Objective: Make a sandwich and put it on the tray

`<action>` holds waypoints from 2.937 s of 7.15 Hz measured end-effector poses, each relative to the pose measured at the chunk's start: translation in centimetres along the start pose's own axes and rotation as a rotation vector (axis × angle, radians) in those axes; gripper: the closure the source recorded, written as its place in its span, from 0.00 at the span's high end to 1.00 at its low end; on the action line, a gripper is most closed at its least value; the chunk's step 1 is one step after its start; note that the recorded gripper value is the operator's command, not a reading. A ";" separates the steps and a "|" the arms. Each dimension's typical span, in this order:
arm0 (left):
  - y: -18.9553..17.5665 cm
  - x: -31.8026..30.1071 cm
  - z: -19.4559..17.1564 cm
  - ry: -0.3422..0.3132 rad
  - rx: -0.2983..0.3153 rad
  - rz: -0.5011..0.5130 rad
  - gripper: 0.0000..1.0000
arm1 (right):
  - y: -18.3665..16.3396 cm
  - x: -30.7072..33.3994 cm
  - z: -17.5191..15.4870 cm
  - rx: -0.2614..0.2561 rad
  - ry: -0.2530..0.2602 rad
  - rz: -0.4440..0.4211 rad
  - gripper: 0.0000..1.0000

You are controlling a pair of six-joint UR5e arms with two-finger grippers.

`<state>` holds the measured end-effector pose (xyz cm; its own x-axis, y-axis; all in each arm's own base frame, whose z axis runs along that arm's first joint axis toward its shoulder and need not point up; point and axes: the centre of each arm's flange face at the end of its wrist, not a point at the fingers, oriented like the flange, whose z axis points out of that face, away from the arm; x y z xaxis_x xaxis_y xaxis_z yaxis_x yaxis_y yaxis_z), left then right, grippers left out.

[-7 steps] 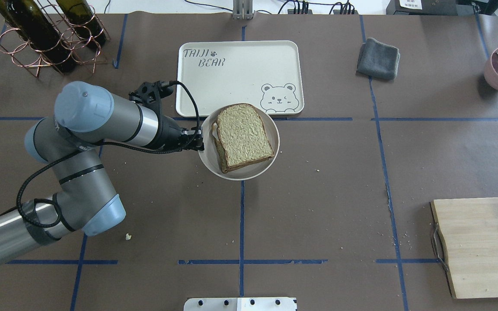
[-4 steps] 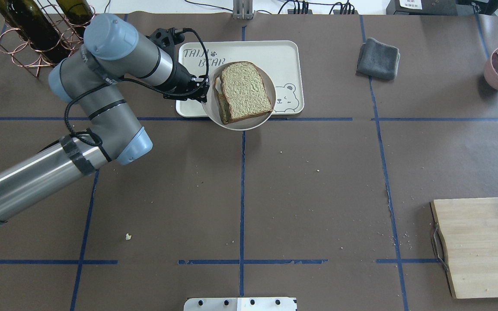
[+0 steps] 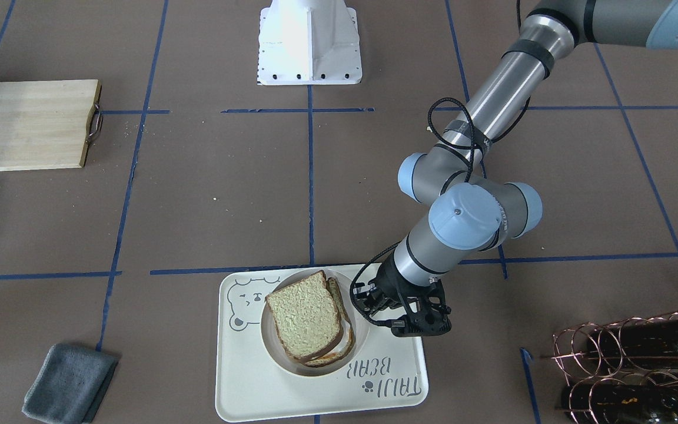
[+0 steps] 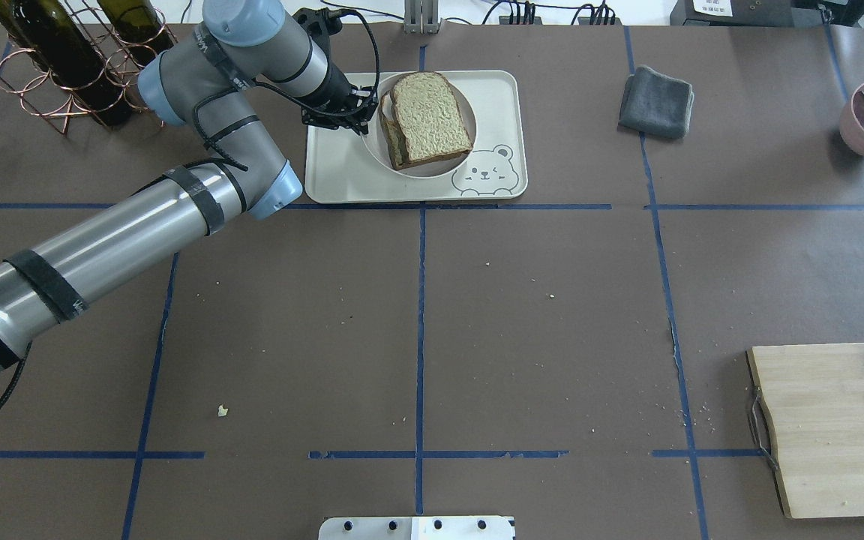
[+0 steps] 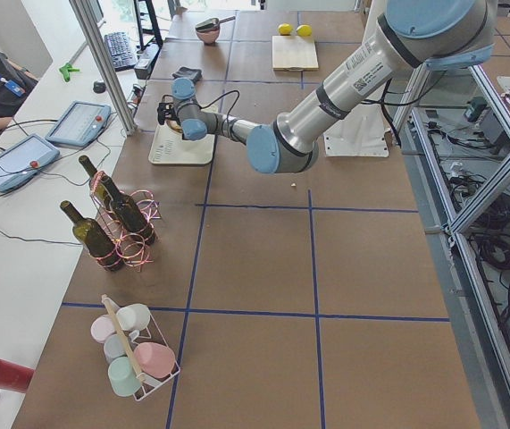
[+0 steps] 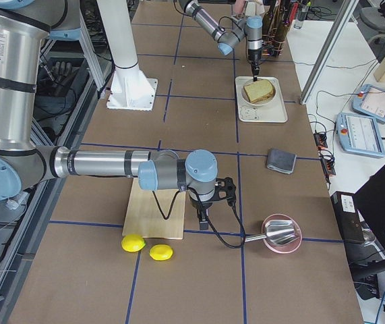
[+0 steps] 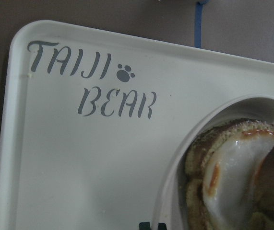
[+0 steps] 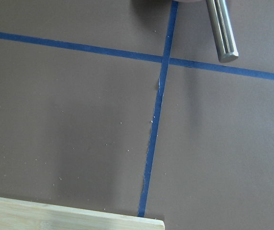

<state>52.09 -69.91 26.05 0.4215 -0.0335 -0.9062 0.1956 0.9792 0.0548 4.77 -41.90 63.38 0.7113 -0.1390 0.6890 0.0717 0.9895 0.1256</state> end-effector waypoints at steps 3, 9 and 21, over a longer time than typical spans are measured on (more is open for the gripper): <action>-0.8 -0.5 1.1 0.000 0.009 0.012 1.00 | 0.2 -0.1 -0.1 0.001 -0.001 0.000 1.00; 2.6 -4.3 -11.9 -0.062 0.015 0.249 1.00 | -0.7 -0.6 -0.9 0.035 0.030 -0.025 1.00; 16.0 -58.5 -41.4 -0.335 -0.228 0.243 1.00 | -0.9 -1.4 0.2 0.017 0.021 -0.038 1.00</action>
<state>-6.10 -44.02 62.62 0.7009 0.1758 -0.6912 -0.1278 0.9844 0.1208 3.56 -42.57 62.40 0.7227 -0.1759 0.6684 0.0876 0.9826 0.1639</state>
